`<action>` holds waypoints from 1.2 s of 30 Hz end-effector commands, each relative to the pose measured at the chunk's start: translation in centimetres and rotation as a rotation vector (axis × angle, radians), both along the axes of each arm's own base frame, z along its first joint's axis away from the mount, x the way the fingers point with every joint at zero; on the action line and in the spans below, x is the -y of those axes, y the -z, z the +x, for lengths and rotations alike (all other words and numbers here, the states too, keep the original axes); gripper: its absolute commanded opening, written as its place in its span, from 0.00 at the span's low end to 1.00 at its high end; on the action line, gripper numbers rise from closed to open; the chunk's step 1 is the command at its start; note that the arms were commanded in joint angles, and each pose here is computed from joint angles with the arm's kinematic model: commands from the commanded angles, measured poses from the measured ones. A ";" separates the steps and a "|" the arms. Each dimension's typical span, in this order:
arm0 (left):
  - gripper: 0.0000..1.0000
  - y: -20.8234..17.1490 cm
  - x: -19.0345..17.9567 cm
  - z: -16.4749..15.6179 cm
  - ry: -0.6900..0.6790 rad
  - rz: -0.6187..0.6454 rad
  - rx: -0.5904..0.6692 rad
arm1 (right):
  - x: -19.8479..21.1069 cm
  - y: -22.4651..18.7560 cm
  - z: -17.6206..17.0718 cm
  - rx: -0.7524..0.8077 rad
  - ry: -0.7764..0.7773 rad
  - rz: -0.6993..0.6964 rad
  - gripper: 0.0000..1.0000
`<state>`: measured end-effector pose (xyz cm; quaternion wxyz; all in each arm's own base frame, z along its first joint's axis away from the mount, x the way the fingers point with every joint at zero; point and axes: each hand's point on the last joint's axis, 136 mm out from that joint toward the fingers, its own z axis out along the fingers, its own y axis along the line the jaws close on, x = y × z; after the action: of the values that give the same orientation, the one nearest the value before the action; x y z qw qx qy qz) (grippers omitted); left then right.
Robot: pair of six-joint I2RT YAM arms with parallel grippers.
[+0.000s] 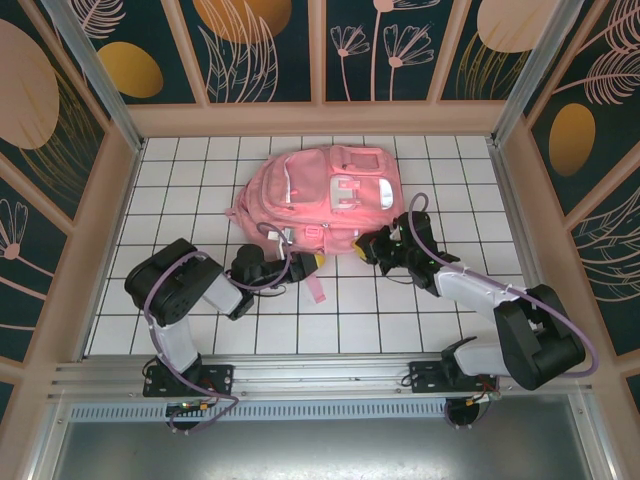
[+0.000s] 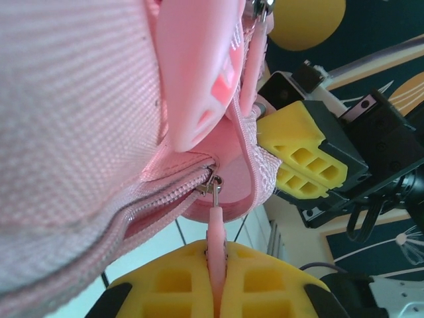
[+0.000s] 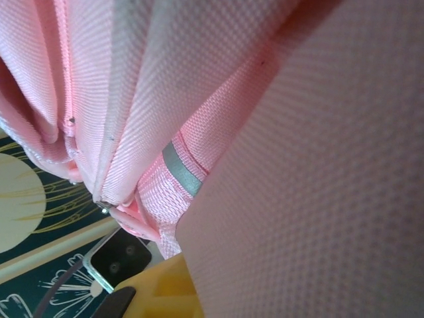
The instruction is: Pack books, pencil case, and school supplies into a backpack
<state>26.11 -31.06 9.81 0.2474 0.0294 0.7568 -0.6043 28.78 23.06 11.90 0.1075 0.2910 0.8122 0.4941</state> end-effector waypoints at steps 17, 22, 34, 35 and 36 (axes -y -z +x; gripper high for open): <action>0.00 1.8 -3.3 1.8 -0.102 0.427 0.134 | 4.8 1.5 3.1 0.041 0.128 -0.154 0.00; 0.00 1.8 -4.8 1.7 -0.149 0.483 0.138 | 6.7 1.6 4.1 0.037 0.176 -0.177 0.00; 0.00 1.3 -6.6 1.5 -0.195 0.569 0.152 | 13.1 2.0 7.5 0.020 0.305 -0.253 0.00; 0.00 1.3 -6.8 1.5 -0.200 0.574 0.152 | 13.5 2.0 7.9 0.022 0.314 -0.253 0.00; 0.00 1.2 -6.9 1.5 -0.203 0.578 0.156 | 13.9 2.0 8.3 0.023 0.321 -0.257 0.00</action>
<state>27.26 -25.71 8.97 0.3313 0.0795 0.8663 -0.3653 33.68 12.75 8.46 0.1546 0.3737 0.8235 0.3978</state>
